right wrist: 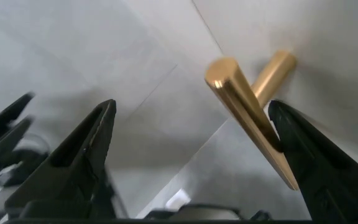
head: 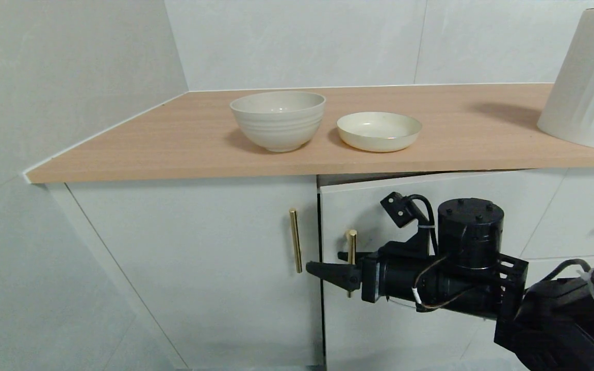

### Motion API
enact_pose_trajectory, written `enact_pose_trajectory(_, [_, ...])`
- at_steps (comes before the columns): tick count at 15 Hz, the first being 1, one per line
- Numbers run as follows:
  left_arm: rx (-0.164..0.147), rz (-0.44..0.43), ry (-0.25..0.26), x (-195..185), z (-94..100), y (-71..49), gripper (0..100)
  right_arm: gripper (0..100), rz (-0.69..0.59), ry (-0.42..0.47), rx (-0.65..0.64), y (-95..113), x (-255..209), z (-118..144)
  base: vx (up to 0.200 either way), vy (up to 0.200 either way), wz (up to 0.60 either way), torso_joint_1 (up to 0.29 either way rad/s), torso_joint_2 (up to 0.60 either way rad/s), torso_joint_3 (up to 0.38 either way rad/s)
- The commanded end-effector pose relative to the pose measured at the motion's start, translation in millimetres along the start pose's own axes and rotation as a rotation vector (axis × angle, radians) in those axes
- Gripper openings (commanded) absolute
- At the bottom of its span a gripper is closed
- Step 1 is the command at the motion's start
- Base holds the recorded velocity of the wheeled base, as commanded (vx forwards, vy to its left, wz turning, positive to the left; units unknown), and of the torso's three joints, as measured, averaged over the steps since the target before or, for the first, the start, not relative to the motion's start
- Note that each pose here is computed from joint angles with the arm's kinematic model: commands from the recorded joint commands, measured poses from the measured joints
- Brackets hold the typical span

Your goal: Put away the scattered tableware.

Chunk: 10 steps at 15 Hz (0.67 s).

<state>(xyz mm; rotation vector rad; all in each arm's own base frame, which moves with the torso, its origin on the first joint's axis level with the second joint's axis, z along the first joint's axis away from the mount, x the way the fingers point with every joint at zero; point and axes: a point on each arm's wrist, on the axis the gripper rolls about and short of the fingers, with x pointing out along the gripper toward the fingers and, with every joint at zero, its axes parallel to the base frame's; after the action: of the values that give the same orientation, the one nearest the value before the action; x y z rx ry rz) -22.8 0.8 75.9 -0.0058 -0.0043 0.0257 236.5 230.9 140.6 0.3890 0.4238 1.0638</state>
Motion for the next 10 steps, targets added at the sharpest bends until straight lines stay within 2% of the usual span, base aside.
enact_pose_trajectory(1, [0.0,0.0,0.0,0.0,0.0,0.0,100,100,0.066,-0.009,-0.016,15.3,-18.8,6.2,0.0,0.0,0.0,0.0,0.0,0.0])
enact_pose_trajectory(9, [0.003,0.0,0.0,0.0,0.0,0.0,100,100,0.08,0.02,-0.009,23.1,-34.2,-2.9,0.0,0.0,0.0,0.0,0.0,0.0])
enact_pose_trajectory(10, [0.002,0.0,-0.013,-0.1,1.6,0.0,100,100,0.084,0.024,-0.009,24.0,-34.1,-4.1,0.0,0.0,0.0,0.0,0.0,0.0])
